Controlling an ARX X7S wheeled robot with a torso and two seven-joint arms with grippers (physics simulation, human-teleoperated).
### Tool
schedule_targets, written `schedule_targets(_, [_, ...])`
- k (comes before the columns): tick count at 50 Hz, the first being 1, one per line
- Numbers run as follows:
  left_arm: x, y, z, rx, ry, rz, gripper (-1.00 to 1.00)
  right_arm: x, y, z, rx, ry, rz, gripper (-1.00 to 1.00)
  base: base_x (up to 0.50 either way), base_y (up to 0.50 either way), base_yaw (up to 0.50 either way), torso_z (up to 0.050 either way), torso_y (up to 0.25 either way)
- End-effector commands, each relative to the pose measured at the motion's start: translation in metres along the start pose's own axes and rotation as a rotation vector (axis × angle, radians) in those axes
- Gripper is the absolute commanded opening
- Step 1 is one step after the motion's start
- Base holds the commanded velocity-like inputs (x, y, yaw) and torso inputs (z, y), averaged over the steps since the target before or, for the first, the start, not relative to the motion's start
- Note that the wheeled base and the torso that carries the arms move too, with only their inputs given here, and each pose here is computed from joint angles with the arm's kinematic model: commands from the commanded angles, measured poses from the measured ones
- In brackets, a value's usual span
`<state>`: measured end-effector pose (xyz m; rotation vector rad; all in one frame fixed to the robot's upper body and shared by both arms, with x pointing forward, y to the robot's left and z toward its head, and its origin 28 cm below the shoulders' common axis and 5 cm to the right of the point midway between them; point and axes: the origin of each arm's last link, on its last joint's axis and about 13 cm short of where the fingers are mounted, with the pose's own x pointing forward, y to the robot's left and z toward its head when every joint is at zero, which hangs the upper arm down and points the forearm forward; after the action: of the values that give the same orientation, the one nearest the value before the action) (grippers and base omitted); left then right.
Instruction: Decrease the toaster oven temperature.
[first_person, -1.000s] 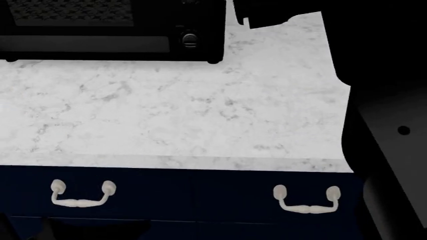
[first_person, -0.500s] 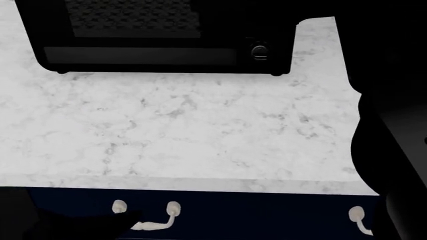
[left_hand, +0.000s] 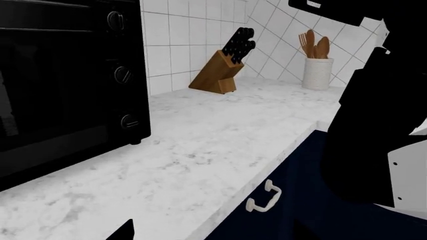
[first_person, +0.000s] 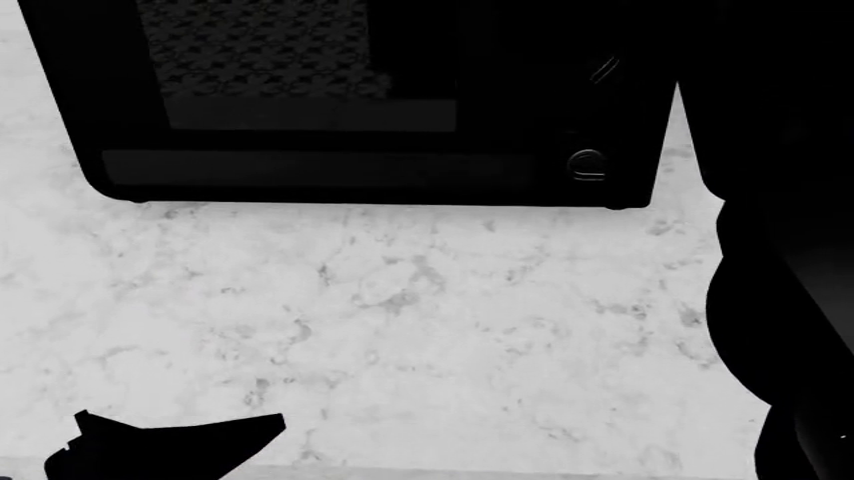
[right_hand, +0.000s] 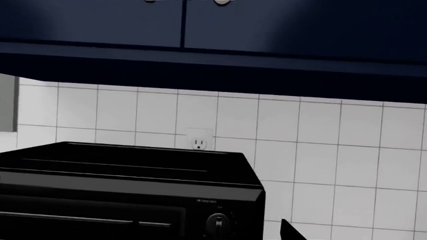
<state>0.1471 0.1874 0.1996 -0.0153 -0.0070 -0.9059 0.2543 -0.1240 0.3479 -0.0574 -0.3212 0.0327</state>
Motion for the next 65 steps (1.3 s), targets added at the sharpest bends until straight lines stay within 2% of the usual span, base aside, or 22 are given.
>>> schedule_targets(1, [0.0, 0.0, 0.0, 0.005, 0.001, -0.001, 1.0, 0.0, 0.001, -0.003, 0.006, 0.006, 0.02, 1.0, 0.21, -0.19, 0.0, 0.0, 0.0])
schedule_targets(18, [-0.001, -0.002, -0.001, 0.003, 0.001, -0.01, 1.0, -0.005, 0.004, -0.003, -0.001, 0.035, 0.02, 1.0, 0.11, -0.09, 0.0, 0.0, 0.0])
schedule_targets(22, [0.0, -0.001, -0.002, 0.0, 0.004, -0.007, 1.0, -0.004, 0.003, -0.005, -0.03, 0.099, -0.039, 1.0, 0.0, 0.0, 0.0, 0.0, 0.0])
schedule_targets(23, [0.0, 0.0, -0.002, 0.0, 0.005, -0.006, 1.0, -0.004, 0.004, -0.006, 0.011, 0.128, 0.019, 1.0, 0.0, 0.0, 0.0, 0.0, 0.0])
schedule_targets(24, [0.001, 0.001, -0.002, -0.002, 0.005, -0.007, 1.0, -0.003, 0.003, -0.006, -0.02, 0.151, -0.033, 1.0, 0.0, 0.0, 0.0, 0.0, 0.0])
schedule_targets(27, [0.002, 0.001, -0.002, -0.004, 0.008, -0.009, 1.0, -0.002, 0.002, -0.01, -0.019, 0.21, -0.064, 1.0, 0.0, 0.0, 0.0, 0.0, 0.0])
schedule_targets(49, [0.005, 0.006, -0.003, -0.008, 0.019, -0.009, 1.0, -0.006, -0.001, -0.046, 0.007, 0.331, -0.065, 1.0, 0.0, 0.0, 0.0, 0.0, 0.0])
schedule_targets(65, [0.005, 0.007, -0.004, -0.008, 0.023, -0.007, 1.0, 0.012, -0.004, -0.046, 0.026, 0.371, -0.059, 1.0, 0.0, 0.0, 0.0, 0.0, 0.0])
